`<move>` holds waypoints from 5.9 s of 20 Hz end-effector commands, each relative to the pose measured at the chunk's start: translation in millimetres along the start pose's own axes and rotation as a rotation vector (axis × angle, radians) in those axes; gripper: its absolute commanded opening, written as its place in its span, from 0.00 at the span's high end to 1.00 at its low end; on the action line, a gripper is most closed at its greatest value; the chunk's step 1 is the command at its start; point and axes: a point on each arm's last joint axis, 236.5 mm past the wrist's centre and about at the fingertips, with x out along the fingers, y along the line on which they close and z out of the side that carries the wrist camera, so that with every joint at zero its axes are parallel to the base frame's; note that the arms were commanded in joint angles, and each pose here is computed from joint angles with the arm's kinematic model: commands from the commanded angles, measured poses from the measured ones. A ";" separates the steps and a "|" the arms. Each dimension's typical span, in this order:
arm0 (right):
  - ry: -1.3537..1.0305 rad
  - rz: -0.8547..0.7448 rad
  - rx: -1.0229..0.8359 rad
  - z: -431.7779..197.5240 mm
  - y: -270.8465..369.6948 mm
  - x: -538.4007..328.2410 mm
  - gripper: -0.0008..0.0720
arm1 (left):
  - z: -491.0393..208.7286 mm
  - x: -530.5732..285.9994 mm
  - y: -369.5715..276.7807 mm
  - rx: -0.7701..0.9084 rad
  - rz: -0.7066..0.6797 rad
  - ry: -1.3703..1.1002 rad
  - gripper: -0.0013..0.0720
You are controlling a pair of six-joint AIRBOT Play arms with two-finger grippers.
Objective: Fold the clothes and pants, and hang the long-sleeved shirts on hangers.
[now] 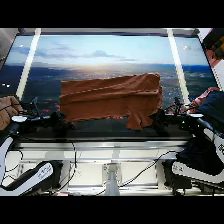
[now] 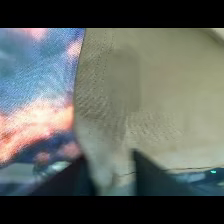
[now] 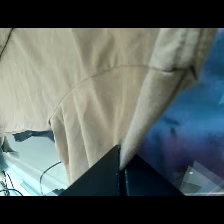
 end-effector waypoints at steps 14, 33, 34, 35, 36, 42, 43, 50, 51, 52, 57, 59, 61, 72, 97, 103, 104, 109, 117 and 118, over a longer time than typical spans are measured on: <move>-0.208 0.150 -0.252 13.4 111.6 -71.0 0.97 | 66.3 -79.5 -111.7 0.321 -0.131 -0.199 0.96; -0.609 -0.007 -0.137 67.4 113.0 -135.2 0.97 | 86.4 -114.9 -76.9 0.124 0.035 -0.461 0.96; -0.593 -0.020 -0.118 71.1 105.9 -125.2 0.97 | 92.1 -106.9 -74.0 0.078 0.019 -0.461 0.96; -0.584 -0.039 -0.099 76.5 98.2 -113.8 0.97 | 97.1 -97.5 -68.1 0.039 0.016 -0.455 0.96; -0.583 -0.051 -0.075 82.8 92.2 -101.6 0.97 | 100.2 -88.0 -61.4 0.004 0.019 -0.445 0.96; -0.590 -0.165 0.038 103.3 54.4 -31.0 0.97 | 102.7 -24.1 -50.0 -0.020 0.068 -0.391 0.96; -0.575 -0.176 0.035 105.7 53.2 -22.2 0.97 | 106.7 -18.9 -51.5 -0.005 0.080 -0.412 0.96; -0.564 -0.222 0.016 142.4 48.2 1.6 0.97 | 113.9 6.8 -40.1 0.005 0.140 -0.444 0.96; -0.550 -0.236 0.014 140.3 42.4 6.0 0.97 | 113.1 8.2 -39.3 0.005 0.142 -0.439 0.96; -0.540 -0.241 0.018 138.7 39.1 9.0 0.97 | 113.0 8.7 -38.5 0.004 0.143 -0.438 0.96; -0.501 -0.223 0.010 133.1 44.8 14.1 0.38 | 112.6 8.9 -38.6 0.005 0.143 -0.436 0.02; -0.463 -0.200 -0.015 126.0 55.2 15.5 0.38 | 106.5 10.1 -42.4 0.009 0.130 -0.409 0.02; -0.443 -0.191 -0.082 120.2 68.5 9.0 0.38 | 98.2 4.0 -46.0 0.068 0.129 -0.368 0.02; -0.425 -0.375 -0.359 110.1 51.9 -106.1 0.38 | 79.3 -74.4 6.7 0.049 0.151 -0.140 0.02; -0.520 -0.354 -0.181 126.8 24.5 -143.6 0.38 | 44.1 33.9 -67.5 0.383 -0.204 0.287 0.96; -0.478 -0.250 -0.259 120.3 76.2 -115.3 0.97 | 88.8 -13.6 -141.6 0.405 -0.303 0.159 0.96; -0.482 -0.232 -0.297 121.1 92.2 -108.8 0.97 | 93.6 -23.5 -153.8 0.408 -0.304 0.136 0.96; -0.471 -0.128 -0.388 112.2 167.8 -51.1 0.97 | 87.4 -70.2 -210.9 0.447 -0.332 0.053 0.96; -0.021 -0.095 -0.423 18.7 207.8 131.6 0.97 | 60.4 -145.9 -298.8 0.498 -0.537 -0.071 0.96; 0.051 -0.104 -0.417 -0.1 205.2 149.8 0.97 | 58.5 -147.9 -301.5 0.505 -0.540 -0.075 0.96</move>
